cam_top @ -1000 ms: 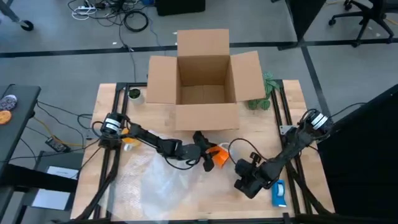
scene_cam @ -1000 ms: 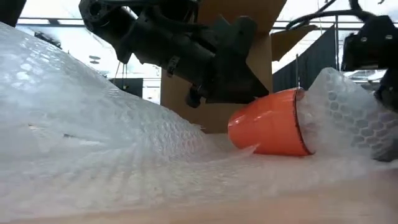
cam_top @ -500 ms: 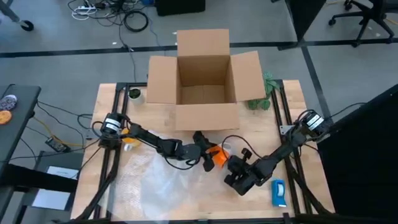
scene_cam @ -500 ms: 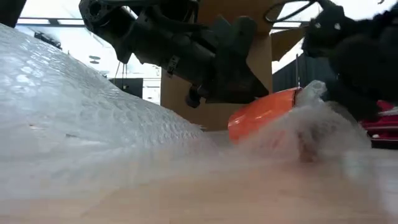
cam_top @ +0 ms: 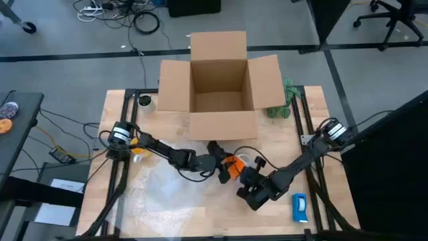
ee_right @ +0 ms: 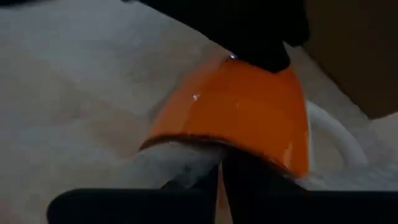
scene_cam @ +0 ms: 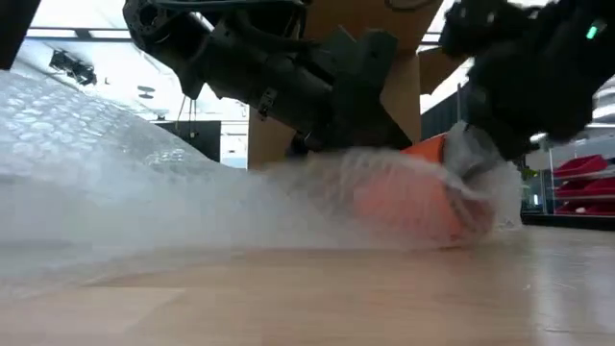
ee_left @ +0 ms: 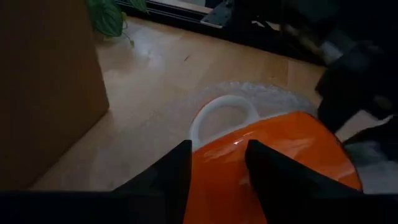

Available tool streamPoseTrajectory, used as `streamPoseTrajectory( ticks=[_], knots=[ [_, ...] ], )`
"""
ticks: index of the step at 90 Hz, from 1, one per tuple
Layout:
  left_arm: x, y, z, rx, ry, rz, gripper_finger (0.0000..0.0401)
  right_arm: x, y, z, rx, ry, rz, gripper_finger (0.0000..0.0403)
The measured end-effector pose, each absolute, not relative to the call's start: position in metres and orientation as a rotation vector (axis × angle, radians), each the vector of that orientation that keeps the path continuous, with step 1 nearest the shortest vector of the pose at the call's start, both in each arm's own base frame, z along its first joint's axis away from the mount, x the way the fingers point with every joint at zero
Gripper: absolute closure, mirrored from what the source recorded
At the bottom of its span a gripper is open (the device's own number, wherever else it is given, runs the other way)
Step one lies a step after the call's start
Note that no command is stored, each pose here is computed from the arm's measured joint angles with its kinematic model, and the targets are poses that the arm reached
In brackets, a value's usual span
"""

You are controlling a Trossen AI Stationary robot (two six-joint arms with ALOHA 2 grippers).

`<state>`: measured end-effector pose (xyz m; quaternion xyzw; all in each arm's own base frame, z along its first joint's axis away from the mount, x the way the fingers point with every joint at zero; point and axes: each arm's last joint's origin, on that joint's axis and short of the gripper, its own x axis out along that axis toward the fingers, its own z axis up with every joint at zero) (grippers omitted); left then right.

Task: Wrap mug
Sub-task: Wrap the orange mug with the bubble wrap

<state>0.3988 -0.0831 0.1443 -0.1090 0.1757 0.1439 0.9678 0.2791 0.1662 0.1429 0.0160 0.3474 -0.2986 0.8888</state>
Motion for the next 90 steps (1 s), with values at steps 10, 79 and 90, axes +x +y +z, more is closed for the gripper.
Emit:
streamPoseTrajectory(
  ticks=[10, 79, 90],
  knots=[
    [0.399, -0.084, 0.144, -0.221, 0.357, 0.285, 0.0259, 0.281, 0.164, 0.135, 0.022, 0.747, -0.631, 0.0403],
    [0.399, -0.084, 0.144, -0.223, 0.363, 0.275, 0.0259, 0.234, 0.214, 0.183, 0.065, 0.838, -0.432, 0.0403],
    [0.398, -0.086, 0.144, -0.22, 0.367, 0.27, 0.0259, 0.248, 0.211, 0.167, 0.036, 0.842, -0.455, 0.0403]
  ],
)
